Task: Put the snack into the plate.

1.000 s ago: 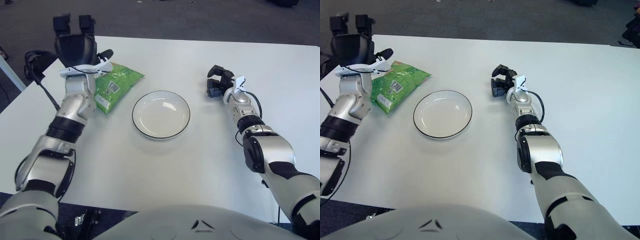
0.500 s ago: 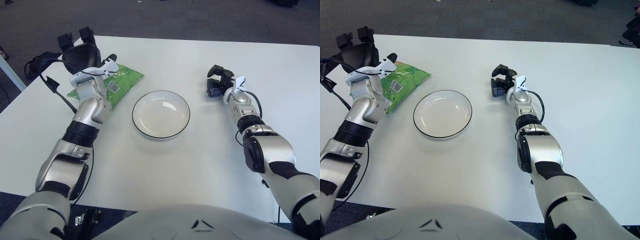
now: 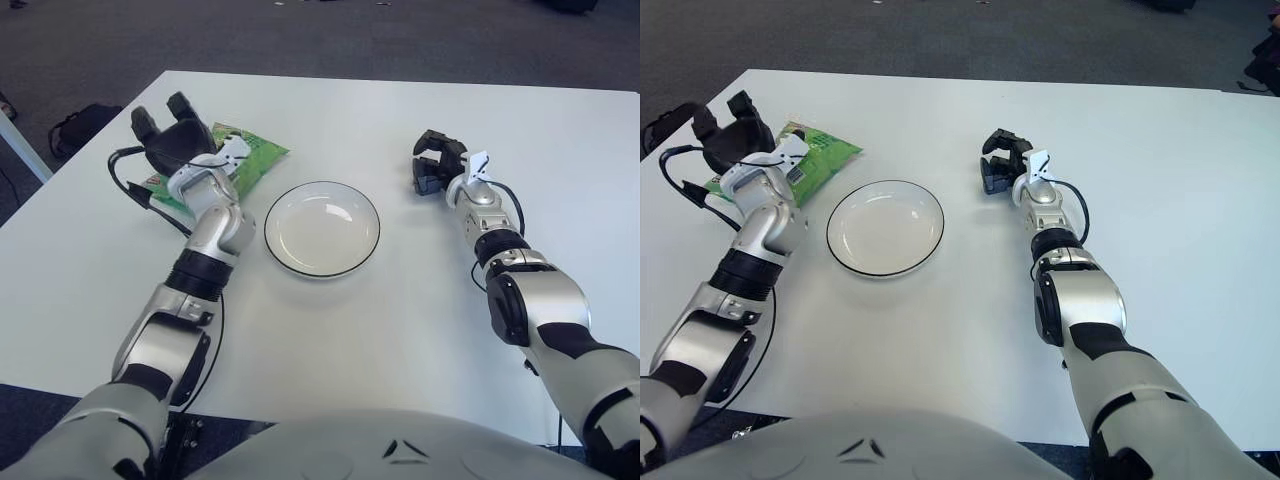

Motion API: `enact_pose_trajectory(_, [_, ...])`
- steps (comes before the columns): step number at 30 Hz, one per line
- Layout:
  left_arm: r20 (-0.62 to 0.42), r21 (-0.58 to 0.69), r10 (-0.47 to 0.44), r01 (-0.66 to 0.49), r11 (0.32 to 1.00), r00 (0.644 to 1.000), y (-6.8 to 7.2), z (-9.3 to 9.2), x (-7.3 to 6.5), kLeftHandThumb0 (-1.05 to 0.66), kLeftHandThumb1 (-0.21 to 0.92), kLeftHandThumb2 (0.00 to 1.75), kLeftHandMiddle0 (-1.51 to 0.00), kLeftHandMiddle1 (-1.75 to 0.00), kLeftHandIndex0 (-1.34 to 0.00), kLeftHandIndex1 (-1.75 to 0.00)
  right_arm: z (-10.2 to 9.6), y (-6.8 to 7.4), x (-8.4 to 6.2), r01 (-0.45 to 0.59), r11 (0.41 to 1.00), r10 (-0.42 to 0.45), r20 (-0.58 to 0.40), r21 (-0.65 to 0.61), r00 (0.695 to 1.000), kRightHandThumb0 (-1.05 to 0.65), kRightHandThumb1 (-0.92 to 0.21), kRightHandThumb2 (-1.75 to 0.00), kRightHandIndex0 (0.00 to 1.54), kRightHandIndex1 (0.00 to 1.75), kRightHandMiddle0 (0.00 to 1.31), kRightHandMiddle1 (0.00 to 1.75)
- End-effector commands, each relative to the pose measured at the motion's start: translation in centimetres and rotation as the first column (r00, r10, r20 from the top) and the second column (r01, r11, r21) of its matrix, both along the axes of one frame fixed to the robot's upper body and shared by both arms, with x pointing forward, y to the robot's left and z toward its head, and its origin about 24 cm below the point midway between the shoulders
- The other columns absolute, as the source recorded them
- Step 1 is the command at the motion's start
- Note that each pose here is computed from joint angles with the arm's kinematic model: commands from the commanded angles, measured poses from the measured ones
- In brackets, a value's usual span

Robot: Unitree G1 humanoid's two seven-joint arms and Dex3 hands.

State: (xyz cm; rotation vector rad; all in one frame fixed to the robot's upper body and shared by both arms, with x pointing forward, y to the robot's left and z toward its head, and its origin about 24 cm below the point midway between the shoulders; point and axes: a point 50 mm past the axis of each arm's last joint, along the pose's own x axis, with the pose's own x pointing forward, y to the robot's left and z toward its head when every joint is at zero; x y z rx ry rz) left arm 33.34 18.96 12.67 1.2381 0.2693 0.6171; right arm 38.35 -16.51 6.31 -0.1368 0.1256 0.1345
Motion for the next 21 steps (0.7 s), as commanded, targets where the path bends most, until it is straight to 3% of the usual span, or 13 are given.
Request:
enact_pose_trajectory(1, [-0.040,0.002,0.030,-0.030,1.000,0.999,0.1,-1.1,0.3,-1.05,0.92,0.98,0.00,0.00,0.00,-0.02,-4.6,0.0,-2.1,0.000,0.999,-0.009,-0.197,-0.043,0.980,-0.01,0.02,-1.68,0.84,1.75,0.68,1.68])
enact_pose_trajectory(5, [-0.104,-0.013,0.046,-0.048,0.999,0.994,0.0,-2.7,0.8,-1.05,0.92,0.99,0.00,0.00,0.00,0.00,-4.6,0.0,-2.1,0.008,0.999,-0.016,-0.202,-0.041,0.979,-0.01,0.02,-1.68,0.84,1.75,0.68,1.69])
enact_pose_trajectory(21, [-0.193,-0.095,0.017,-0.036,0.995,0.981,-1.5,-5.1,0.4,-1.05,0.92,1.03,0.00,0.00,0.00,0.00,-4.5,0.0,-2.1,0.002,1.000,-0.008,-0.192,-0.030,0.981,-0.01,0.02,-1.68,0.84,1.75,0.68,1.70])
